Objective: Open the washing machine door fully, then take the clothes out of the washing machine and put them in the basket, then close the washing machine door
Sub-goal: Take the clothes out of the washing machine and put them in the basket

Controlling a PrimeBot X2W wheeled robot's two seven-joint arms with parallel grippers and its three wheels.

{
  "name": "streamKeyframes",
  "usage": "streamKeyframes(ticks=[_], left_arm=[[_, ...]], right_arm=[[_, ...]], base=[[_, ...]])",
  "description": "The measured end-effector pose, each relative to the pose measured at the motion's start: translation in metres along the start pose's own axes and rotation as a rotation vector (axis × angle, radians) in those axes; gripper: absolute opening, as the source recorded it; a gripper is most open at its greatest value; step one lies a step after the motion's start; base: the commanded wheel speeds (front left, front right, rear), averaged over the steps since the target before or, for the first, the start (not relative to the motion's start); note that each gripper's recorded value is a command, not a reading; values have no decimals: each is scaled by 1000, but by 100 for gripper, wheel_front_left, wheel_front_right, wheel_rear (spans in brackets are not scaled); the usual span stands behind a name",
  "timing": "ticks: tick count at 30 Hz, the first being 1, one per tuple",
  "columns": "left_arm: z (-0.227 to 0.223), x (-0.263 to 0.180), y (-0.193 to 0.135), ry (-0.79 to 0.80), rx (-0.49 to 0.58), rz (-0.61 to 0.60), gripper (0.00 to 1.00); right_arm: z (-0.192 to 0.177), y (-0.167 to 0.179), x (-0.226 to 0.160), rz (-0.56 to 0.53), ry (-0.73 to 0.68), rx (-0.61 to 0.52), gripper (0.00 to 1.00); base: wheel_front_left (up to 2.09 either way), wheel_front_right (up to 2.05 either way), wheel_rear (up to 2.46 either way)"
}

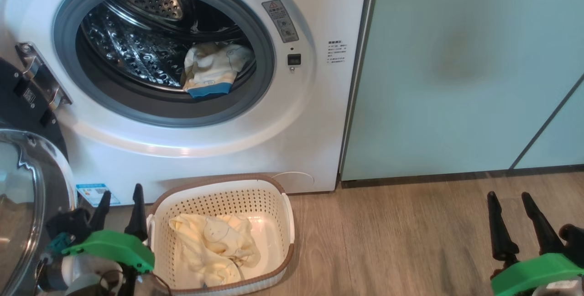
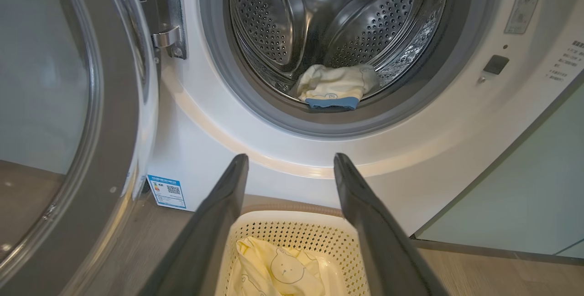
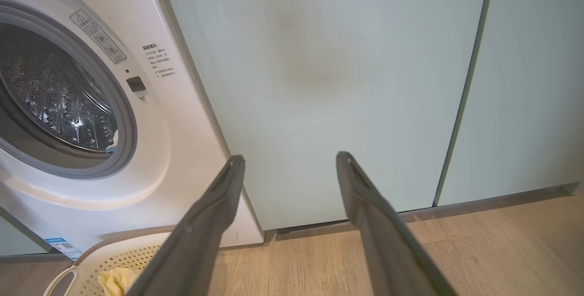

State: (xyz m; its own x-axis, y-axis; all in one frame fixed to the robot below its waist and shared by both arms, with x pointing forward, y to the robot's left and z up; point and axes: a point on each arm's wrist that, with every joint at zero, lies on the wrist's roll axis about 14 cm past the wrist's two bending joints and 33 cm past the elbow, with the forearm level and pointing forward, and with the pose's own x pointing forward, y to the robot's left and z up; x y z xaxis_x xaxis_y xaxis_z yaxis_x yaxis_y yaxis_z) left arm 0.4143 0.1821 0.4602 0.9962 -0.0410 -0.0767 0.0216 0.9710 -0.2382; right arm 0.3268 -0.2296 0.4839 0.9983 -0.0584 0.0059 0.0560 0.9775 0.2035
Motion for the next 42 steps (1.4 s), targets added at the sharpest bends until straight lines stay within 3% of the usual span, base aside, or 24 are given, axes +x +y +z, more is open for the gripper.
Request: streamKeyframes(ticks=[42], left_arm=[[4, -7, 1, -17, 0, 4, 100]], right_arm=[[6, 5, 1, 17, -20, -7, 100]], base=[[0, 0, 0]])
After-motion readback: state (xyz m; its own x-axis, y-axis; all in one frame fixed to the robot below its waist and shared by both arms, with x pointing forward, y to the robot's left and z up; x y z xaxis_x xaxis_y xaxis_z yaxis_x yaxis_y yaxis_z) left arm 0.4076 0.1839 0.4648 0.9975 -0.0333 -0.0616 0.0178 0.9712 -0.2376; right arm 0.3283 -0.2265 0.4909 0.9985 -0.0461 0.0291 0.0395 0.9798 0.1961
